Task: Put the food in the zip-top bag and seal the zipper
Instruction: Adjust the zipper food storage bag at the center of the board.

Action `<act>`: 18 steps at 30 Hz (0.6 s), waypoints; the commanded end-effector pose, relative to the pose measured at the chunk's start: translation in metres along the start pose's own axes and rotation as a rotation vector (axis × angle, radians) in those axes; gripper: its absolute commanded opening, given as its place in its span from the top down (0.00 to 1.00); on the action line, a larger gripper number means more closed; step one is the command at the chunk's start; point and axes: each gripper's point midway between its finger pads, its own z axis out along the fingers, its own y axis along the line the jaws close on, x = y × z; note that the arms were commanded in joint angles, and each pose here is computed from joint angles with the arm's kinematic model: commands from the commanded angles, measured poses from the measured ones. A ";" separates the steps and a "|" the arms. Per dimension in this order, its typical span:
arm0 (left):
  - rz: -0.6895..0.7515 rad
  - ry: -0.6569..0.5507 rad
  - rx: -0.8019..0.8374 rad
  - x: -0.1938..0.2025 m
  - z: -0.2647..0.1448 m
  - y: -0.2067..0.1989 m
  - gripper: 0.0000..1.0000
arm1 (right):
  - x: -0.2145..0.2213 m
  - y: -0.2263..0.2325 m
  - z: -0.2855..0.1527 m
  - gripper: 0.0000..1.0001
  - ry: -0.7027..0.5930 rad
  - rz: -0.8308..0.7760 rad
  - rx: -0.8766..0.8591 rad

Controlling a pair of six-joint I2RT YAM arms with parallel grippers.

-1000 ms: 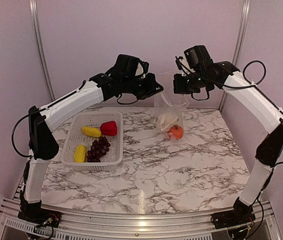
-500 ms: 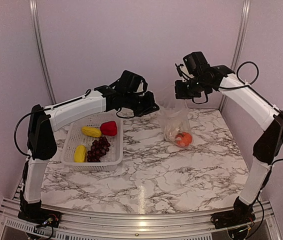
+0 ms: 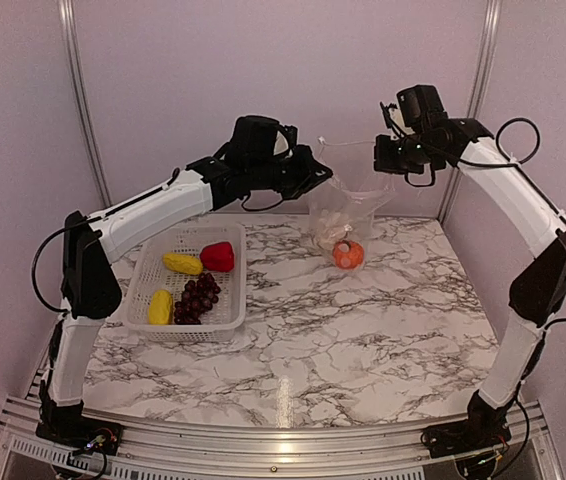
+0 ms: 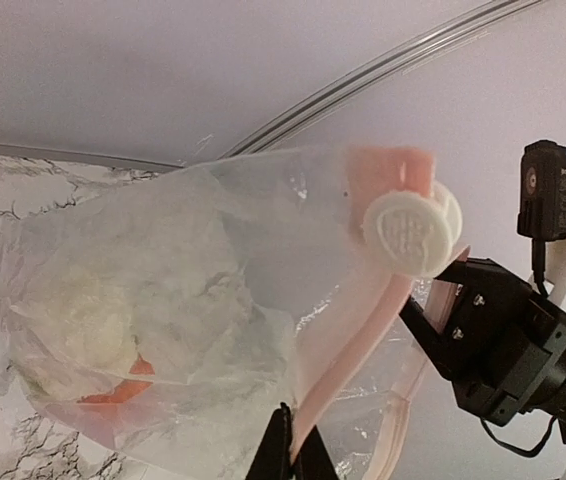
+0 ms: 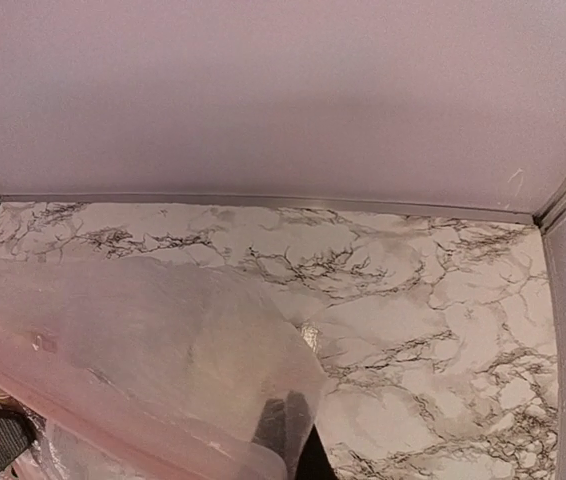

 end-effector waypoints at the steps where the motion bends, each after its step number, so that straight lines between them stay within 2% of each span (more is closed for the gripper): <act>1: 0.006 0.044 -0.116 0.016 -0.005 0.048 0.98 | 0.014 0.014 0.000 1.00 0.009 0.040 -0.077; 3: 0.043 0.050 -0.169 0.021 -0.016 0.062 0.96 | 0.030 0.029 0.004 1.00 0.037 0.040 -0.122; 5: 0.071 0.070 -0.219 0.030 -0.027 0.076 0.84 | 0.046 0.047 0.009 1.00 0.072 0.031 -0.164; 6: 0.087 0.079 -0.232 0.033 -0.033 0.079 0.71 | 0.056 0.059 0.012 1.00 0.094 0.021 -0.193; 8: 0.140 0.091 -0.271 0.037 -0.048 0.084 0.54 | 0.078 0.081 0.017 1.00 0.145 0.002 -0.242; 9: 0.158 0.099 -0.297 0.041 -0.057 0.089 0.42 | 0.090 0.092 0.020 1.00 0.176 0.002 -0.278; 10: 0.166 0.097 -0.317 0.044 -0.069 0.092 0.15 | 0.101 0.100 0.022 1.00 0.202 0.008 -0.299; 11: 0.170 0.099 -0.313 0.048 -0.080 0.091 0.03 | 0.110 0.104 0.024 1.00 0.225 0.014 -0.315; 16: 0.222 0.146 -0.309 0.071 -0.147 0.084 0.01 | 0.131 0.112 0.025 1.00 0.262 0.029 -0.346; 18: 0.230 0.139 -0.369 0.081 -0.172 0.100 0.01 | 0.136 0.113 0.024 1.00 0.270 0.027 -0.354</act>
